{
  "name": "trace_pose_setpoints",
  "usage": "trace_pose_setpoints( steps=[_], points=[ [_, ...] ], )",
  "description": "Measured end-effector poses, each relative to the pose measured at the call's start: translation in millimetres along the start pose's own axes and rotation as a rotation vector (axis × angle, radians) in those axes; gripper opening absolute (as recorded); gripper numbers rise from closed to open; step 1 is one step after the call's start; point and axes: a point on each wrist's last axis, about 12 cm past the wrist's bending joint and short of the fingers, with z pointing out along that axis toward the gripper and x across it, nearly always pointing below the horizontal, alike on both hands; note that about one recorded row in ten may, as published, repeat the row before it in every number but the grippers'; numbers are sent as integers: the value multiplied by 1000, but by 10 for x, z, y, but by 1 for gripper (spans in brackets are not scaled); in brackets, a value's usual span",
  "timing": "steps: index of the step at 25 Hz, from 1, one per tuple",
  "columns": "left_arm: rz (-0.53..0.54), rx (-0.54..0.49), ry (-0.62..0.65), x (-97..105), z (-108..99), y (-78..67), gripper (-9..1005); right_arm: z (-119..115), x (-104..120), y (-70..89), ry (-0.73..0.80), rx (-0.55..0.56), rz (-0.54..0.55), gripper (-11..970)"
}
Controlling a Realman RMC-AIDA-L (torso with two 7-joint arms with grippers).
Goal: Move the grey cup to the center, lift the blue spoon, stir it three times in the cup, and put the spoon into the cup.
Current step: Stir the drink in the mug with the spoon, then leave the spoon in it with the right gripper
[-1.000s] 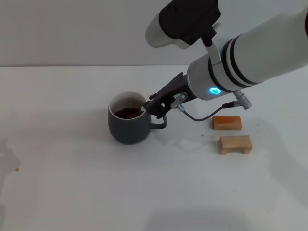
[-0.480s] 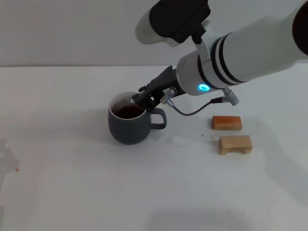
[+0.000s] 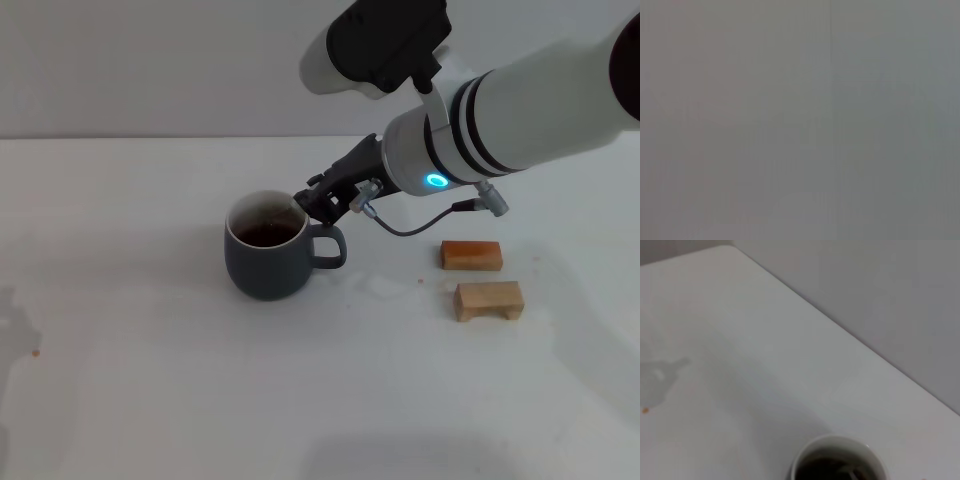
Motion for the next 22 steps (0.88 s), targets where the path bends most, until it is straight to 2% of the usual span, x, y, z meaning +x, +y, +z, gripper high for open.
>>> trace_pose_setpoints(
  steps=[7, 16, 22],
  points=[
    [0, 4, 3, 4, -4, -5, -2, -29, 36, -14, 36, 3, -4, 160],
    [-1, 3, 4, 8, -16, -9, -2, -105, -24, 154, 37, -55, -19, 161],
    [-1, 4, 4, 8, -18, -9, -2, -66, -50, 195, 27, -63, -29, 160]
  ],
)
